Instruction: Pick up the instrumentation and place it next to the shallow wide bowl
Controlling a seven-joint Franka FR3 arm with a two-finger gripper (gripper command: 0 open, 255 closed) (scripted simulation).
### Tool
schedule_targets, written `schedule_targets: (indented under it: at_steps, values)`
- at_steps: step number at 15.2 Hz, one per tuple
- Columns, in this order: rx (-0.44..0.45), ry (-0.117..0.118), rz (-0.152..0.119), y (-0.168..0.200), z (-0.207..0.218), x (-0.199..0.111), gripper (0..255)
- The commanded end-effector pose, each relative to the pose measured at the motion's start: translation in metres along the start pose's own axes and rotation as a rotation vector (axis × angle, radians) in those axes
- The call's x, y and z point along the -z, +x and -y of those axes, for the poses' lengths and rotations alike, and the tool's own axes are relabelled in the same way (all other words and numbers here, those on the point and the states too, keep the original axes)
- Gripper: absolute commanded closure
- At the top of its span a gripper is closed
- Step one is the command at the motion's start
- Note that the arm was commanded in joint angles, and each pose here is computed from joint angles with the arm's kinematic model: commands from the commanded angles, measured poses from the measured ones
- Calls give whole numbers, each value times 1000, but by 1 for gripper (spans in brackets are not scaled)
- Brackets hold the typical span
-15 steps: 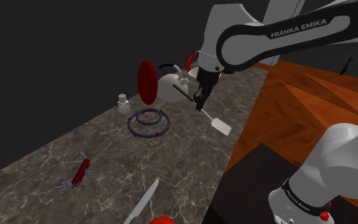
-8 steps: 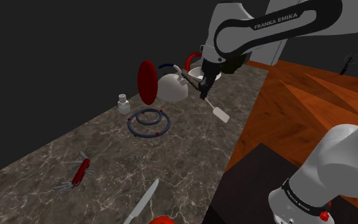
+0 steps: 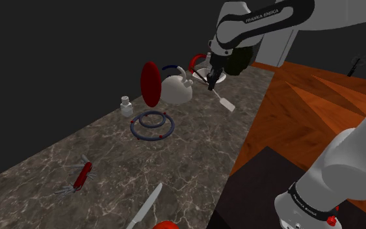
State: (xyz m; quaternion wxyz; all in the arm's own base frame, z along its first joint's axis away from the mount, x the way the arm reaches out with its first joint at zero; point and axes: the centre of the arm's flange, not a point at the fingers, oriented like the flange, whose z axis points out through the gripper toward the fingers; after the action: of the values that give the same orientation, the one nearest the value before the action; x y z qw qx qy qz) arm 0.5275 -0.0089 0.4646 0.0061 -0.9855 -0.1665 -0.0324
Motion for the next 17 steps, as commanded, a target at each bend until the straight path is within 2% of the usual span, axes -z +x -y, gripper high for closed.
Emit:
schedule_targets:
  at_steps: [1,2,17]
  values:
    - [1,-1,0,6,-28,-2,255]
    - [1,-1,0,12,-48,-3,255]
    - [1,-1,0,7,-48,-82,255]
